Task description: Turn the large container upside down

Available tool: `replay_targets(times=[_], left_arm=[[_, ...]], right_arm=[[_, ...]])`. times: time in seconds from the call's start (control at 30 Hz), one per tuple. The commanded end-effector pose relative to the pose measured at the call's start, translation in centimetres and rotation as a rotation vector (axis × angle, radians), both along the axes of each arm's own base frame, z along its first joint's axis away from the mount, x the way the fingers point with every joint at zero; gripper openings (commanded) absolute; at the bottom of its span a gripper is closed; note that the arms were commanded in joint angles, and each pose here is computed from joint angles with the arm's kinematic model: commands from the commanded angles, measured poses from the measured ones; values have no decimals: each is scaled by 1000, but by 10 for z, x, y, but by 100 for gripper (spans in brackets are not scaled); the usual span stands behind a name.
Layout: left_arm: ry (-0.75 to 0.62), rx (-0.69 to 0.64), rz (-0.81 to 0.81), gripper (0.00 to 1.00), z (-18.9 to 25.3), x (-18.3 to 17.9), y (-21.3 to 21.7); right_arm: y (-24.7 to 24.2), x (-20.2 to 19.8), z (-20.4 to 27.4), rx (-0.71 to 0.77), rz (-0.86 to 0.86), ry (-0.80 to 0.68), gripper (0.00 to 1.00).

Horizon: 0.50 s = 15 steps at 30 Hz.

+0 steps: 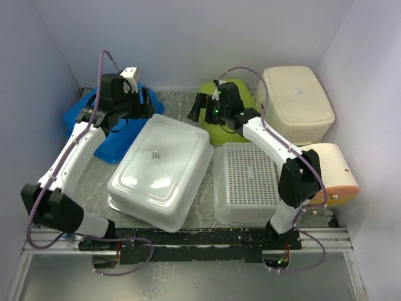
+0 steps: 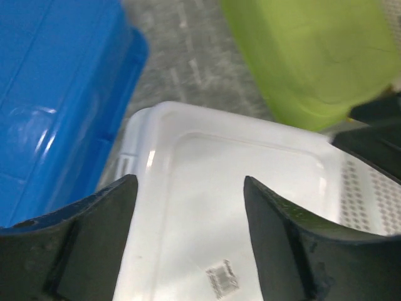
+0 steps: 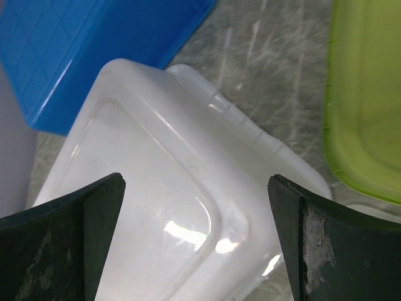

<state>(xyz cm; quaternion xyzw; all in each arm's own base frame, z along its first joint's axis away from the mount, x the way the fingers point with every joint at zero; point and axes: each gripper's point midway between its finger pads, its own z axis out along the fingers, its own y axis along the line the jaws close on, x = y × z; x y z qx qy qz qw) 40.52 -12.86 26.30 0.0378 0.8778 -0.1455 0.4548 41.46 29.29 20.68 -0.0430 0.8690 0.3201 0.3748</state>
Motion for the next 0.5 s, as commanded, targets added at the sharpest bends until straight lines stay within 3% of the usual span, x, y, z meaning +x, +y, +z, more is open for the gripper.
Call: replay_targets(times=[0.0,0.27,0.47], left_arm=[[-108,-55,-156,85,35,-27,-28],[-205,-51,-146,96,26,-77,-10],[-224,-71,-53,98,8,-93,6]], right_arm=[[-44,12,40,-152,-153,-138,100],[-167,3,87,-411,-695,-277,100],[-225,-27,94,-554,-924,-300,100]])
